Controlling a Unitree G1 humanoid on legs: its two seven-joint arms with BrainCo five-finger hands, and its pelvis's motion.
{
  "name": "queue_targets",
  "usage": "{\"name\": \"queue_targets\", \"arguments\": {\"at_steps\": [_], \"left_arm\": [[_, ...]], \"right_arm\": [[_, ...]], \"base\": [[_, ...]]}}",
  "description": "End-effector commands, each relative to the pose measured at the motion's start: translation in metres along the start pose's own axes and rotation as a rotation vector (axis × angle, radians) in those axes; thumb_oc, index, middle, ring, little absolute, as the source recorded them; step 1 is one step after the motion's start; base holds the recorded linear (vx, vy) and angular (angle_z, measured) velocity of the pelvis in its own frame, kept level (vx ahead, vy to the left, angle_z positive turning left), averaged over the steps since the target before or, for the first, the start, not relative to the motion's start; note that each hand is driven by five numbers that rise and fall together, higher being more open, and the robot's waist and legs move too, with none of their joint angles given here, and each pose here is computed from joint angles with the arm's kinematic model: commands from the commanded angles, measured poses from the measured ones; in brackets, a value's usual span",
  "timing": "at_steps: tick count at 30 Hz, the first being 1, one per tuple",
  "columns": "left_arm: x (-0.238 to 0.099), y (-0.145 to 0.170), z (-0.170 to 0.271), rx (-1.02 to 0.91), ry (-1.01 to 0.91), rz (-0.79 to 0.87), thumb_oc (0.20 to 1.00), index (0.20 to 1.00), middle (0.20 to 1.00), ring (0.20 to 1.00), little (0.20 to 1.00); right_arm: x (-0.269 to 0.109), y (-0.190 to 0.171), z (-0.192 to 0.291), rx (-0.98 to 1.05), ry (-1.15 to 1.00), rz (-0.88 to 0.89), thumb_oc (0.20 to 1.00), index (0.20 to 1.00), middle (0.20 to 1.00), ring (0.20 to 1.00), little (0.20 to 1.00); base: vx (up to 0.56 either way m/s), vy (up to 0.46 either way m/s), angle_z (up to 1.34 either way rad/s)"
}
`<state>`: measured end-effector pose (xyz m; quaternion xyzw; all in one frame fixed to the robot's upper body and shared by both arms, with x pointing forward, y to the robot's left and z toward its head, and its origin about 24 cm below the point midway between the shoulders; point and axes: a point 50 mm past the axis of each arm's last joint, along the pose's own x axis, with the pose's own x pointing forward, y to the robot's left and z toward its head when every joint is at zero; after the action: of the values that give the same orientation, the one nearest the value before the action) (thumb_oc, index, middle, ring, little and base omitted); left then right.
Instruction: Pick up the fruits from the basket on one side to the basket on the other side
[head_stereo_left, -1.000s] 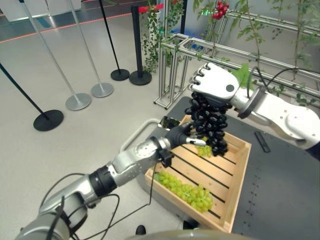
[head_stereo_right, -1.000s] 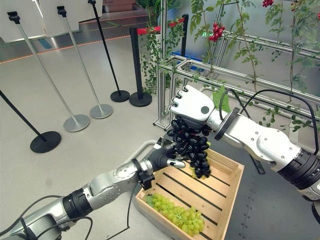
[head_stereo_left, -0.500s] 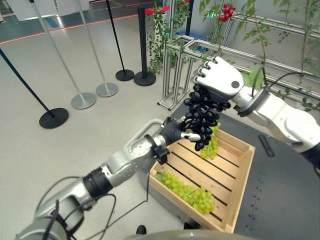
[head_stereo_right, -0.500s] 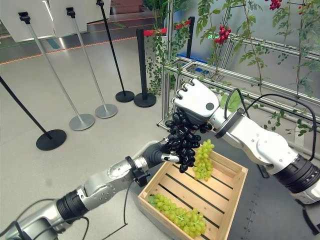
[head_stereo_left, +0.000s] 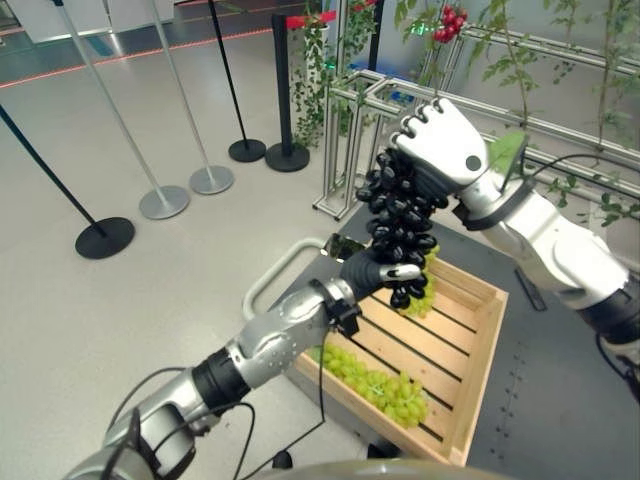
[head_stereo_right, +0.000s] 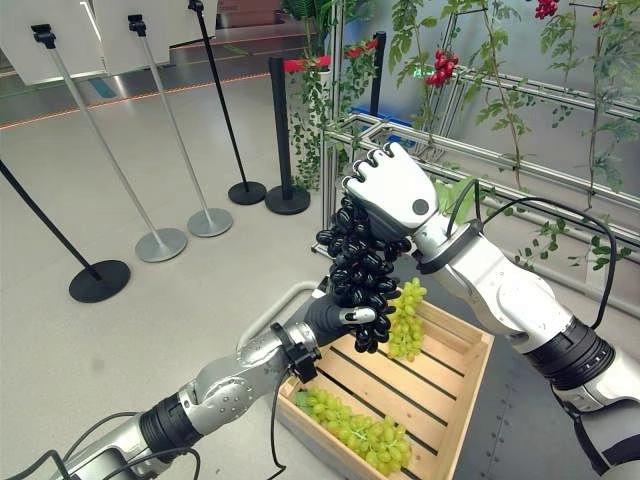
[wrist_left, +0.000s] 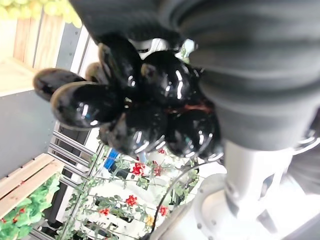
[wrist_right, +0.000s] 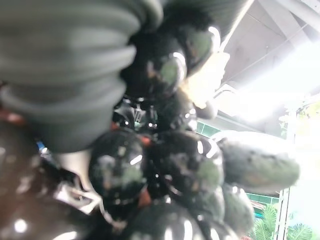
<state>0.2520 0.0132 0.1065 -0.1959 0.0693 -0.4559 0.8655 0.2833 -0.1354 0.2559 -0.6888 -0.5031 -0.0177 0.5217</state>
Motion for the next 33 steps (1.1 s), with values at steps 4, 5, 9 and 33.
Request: {"name": "queue_targets", "arguments": {"at_steps": [4,5,9,33], "left_arm": [[0.016,-0.005,0.000,-0.069,-0.044,-0.016,1.000,1.000,1.000,1.000,1.000],[0.016,-0.005,0.000,-0.069,-0.044,-0.017,1.000,1.000,1.000,1.000,1.000],[0.017,-0.006,0.000,-0.092,-0.053,-0.012,0.200,0.200,0.200,0.200,0.200],[-0.017,0.027,0.006,-0.004,-0.115,0.135,0.200,0.200,0.200,0.200,0.200]], "right_arm": [[0.014,-0.027,-0.016,-0.074,0.076,-0.175,0.200,0.200,0.200,0.200,0.200],[0.014,-0.027,-0.016,-0.074,0.076,-0.175,0.200,0.200,0.200,0.200,0.200],[0.014,-0.027,-0.015,-0.070,0.065,-0.167,0.200,0.200,0.200,0.200,0.200],[0.007,-0.017,-0.015,-0.029,0.056,-0.087,1.000,1.000,1.000,1.000,1.000]], "base": [[0.00,0.000,0.00],[0.00,0.000,0.00],[0.00,0.000,0.00],[-0.01,0.021,0.01]]}}
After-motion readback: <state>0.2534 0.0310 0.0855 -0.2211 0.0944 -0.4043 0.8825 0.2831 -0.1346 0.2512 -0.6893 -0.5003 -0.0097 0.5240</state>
